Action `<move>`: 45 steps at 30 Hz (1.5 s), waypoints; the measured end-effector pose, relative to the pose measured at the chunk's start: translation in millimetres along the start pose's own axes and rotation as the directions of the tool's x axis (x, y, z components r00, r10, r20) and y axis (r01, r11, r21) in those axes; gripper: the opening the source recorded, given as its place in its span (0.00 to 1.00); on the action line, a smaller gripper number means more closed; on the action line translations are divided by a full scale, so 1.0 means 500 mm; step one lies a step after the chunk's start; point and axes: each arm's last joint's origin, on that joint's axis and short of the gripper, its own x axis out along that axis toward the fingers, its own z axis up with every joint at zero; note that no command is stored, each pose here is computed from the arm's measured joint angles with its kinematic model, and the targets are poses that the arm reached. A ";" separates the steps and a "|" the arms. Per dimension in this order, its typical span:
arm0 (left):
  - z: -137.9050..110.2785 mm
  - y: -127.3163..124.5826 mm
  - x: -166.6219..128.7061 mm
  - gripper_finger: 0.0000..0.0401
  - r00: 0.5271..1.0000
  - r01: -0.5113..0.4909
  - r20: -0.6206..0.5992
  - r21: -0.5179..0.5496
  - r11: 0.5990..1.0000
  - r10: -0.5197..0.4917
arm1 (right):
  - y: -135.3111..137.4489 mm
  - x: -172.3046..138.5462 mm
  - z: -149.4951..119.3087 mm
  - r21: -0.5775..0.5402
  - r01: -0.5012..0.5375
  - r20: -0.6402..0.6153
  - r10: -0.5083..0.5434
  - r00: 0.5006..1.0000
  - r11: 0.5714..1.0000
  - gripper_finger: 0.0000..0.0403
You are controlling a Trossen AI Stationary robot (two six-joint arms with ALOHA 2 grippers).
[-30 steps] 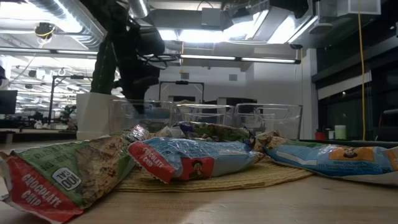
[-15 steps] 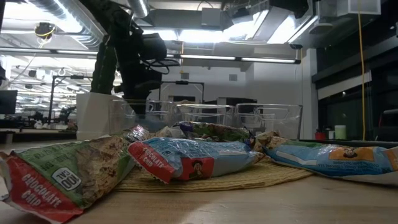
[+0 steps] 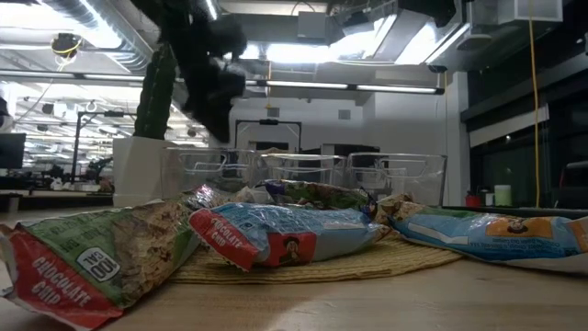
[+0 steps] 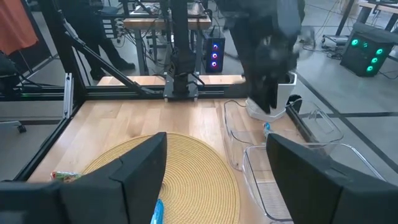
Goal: Pick and place Granola Bars by type
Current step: Put the red granola bar into the left transparent bin
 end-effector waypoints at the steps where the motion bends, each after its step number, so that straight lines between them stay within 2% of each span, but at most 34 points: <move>1: 0.008 -0.006 -0.022 0.26 0.999 0.026 0.034 0.013 1.000 -0.027 | 0.000 0.000 0.000 0.000 0.000 0.000 0.000 1.000 1.000 0.69; 3: 0.020 -0.023 -0.069 0.25 0.991 0.084 0.098 0.045 0.995 -0.088 | 0.000 0.000 0.000 0.001 0.000 -0.002 0.000 1.000 1.000 0.69; 7: 0.002 -0.073 -0.143 0.25 0.971 0.180 0.132 0.151 0.972 -0.200 | 0.000 0.000 -0.004 0.003 -0.001 -0.019 0.001 1.000 1.000 0.69; 10: -0.020 -0.111 -0.174 0.25 0.963 0.213 0.117 0.231 0.949 -0.244 | 0.000 0.000 -0.007 0.005 -0.001 -0.036 0.001 0.999 1.000 0.69; 15: -0.042 -0.158 -0.204 0.25 0.944 0.262 0.118 0.306 0.915 -0.309 | 0.000 0.000 -0.007 0.003 -0.001 -0.037 0.001 0.999 1.000 0.69; 19: -0.067 -0.203 -0.225 0.23 0.912 0.341 0.070 0.420 0.841 -0.405 | 0.000 0.000 -0.007 0.002 -0.001 -0.036 0.001 0.999 1.000 0.69; 24: -0.111 -0.260 -0.257 0.20 0.877 0.390 0.001 0.580 0.715 -0.480 | 0.000 0.000 -0.007 0.004 -0.001 -0.036 0.001 0.999 1.000 0.69; 27: -0.131 -0.284 -0.272 0.19 0.873 0.382 -0.004 0.628 0.678 -0.488 | 0.000 0.000 -0.007 0.004 -0.001 -0.036 0.001 0.999 1.000 0.69; 33: -0.157 -0.321 -0.279 0.19 0.862 0.433 -0.039 0.574 0.695 -0.505 | 0.000 0.000 -0.007 0.002 -0.001 -0.035 0.001 0.999 1.000 0.69; 37: -0.179 -0.364 -0.283 0.19 0.837 0.488 -0.063 0.535 0.690 -0.543 | 0.000 0.000 -0.007 -0.008 -0.002 -0.034 0.001 0.999 1.000 0.69; 42: -0.211 -0.432 -0.292 0.19 0.782 0.590 -0.061 0.392 0.706 -0.620 | 0.000 0.000 -0.007 -0.054 -0.004 -0.034 0.002 0.999 0.999 0.69; 45: -0.234 -0.475 -0.293 0.18 0.767 0.615 -0.031 0.318 0.721 -0.641 | 0.000 0.000 -0.007 -0.086 -0.005 -0.034 0.002 0.999 0.996 0.69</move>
